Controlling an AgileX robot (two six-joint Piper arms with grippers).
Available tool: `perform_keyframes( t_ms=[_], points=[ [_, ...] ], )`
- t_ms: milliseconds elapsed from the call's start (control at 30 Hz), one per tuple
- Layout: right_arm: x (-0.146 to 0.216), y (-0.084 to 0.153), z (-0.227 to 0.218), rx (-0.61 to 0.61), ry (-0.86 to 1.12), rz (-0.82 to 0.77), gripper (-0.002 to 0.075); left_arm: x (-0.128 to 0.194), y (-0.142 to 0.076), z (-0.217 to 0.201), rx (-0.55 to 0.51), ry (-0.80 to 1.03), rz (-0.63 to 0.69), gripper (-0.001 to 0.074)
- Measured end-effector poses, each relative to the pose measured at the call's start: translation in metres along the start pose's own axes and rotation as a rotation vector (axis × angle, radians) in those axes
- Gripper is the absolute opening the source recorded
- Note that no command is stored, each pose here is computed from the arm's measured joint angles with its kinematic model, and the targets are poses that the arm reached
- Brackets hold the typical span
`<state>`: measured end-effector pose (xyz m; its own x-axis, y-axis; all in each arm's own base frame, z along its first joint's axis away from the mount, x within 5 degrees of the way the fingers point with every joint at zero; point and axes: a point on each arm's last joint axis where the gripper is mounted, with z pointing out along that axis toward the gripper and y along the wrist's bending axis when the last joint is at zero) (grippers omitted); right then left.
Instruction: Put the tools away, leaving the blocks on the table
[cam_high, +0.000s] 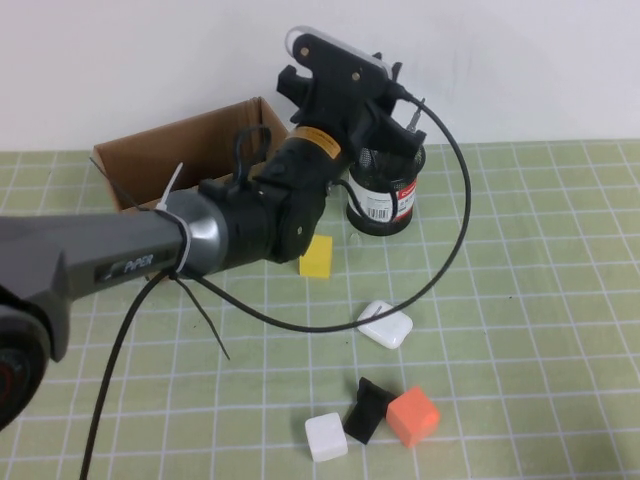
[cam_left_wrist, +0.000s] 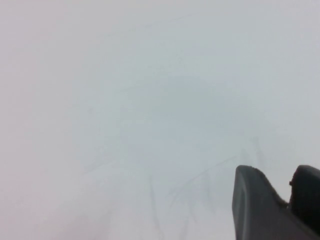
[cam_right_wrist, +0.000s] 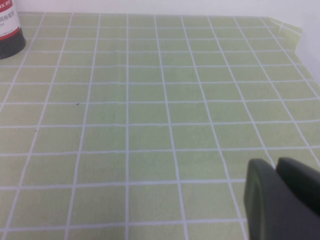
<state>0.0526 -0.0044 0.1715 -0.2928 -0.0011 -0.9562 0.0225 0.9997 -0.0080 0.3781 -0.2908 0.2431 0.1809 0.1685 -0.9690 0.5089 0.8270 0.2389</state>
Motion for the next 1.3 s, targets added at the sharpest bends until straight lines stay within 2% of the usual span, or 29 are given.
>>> perform_keyframes(
  t_ms=[133,267,433,633,1033,1167,1300],
  points=[
    [0.000,0.000,0.000,0.000,0.000,0.000,-0.0007,-0.010,0.006,-0.003,-0.017,0.036,-0.018,0.0142],
    [0.000,0.000,0.000,0.000,0.000,0.000,-0.0007,-0.039,0.012,-0.015,0.026,0.087,0.041,0.0136],
    [0.000,0.000,0.000,0.000,0.000,0.000,-0.0007,-0.092,0.025,-0.040,0.065,0.079,0.096,0.0034],
    [0.000,0.000,0.000,0.000,0.000,-0.001,-0.0007,-0.143,0.037,-0.077,0.125,0.091,0.183,0.0001],
    [0.000,0.000,0.000,0.000,0.000,-0.001,-0.0007,-0.187,0.045,-0.154,0.336,0.300,0.229,0.0000],
    [0.000,0.000,0.000,0.000,0.000,-0.001,-0.0007,-0.197,0.051,-0.177,0.355,0.351,0.242,0.0000],
    [0.000,0.000,0.000,0.000,0.000,-0.001,-0.0007,-0.207,0.064,-0.205,0.306,0.421,0.278,0.0000]
  ],
)
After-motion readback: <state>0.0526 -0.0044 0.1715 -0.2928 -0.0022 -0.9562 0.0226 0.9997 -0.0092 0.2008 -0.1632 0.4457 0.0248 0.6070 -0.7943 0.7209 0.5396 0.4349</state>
